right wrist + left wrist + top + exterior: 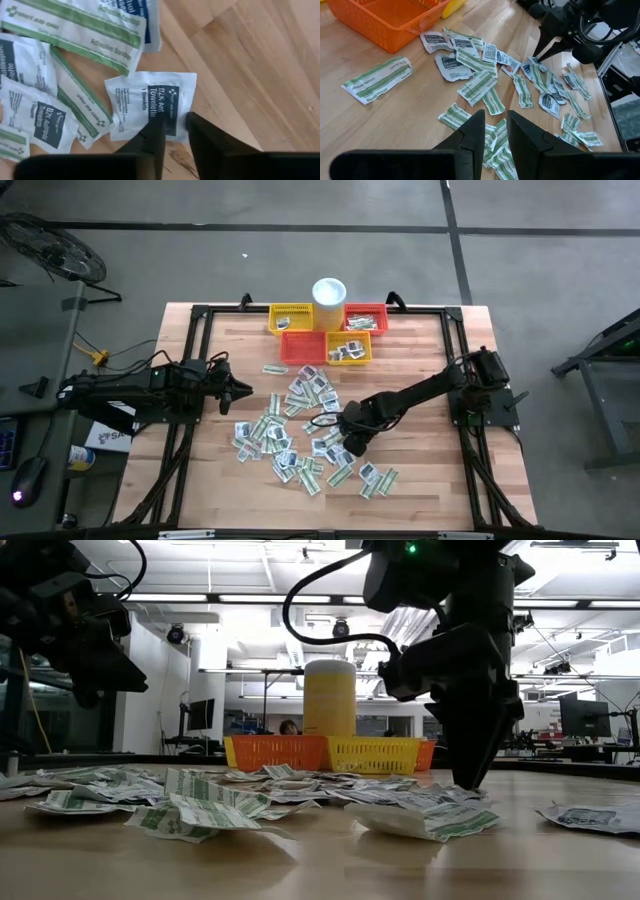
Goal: Pick & Place First Aid Supplies
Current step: Put the black towelette pack into the bottom yellow basket
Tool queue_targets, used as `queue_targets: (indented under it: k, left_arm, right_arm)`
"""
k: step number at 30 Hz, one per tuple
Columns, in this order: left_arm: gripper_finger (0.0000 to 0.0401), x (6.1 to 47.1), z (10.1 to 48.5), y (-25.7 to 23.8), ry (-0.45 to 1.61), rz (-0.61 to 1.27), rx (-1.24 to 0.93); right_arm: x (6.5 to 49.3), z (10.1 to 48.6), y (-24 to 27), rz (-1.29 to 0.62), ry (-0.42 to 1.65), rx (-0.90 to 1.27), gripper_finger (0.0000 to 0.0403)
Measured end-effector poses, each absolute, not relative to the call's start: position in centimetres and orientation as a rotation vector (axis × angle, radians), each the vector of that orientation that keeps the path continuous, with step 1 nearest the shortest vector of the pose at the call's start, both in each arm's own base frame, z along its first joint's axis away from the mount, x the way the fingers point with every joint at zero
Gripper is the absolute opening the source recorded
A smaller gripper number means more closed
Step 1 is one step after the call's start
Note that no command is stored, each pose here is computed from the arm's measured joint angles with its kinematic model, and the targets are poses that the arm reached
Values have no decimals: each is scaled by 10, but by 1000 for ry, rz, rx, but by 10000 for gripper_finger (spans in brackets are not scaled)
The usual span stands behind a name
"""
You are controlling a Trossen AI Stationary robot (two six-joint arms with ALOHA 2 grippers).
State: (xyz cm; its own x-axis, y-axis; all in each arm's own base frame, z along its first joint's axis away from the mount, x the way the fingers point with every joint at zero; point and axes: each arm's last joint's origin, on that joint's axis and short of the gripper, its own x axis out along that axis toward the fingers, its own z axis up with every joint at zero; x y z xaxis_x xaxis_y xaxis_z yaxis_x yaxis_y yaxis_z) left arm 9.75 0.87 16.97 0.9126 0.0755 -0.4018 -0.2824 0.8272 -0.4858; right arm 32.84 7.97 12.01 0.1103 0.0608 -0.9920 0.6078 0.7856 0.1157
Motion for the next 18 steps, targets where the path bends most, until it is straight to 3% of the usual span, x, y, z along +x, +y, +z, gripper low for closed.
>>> queue_targets:
  k: [5,13,18]
  left_arm:
    - [80,98,170,9,380,195,-568]
    - [80,98,170,9,380,195,-568]
    - [80,98,170,9,380,195,-568]
  right_arm:
    - [329,120,80,-436,1421,612,6]
    - [330,144,80,-470,1411,624,2]
    - [334,180,74,-504,1343,606,1]
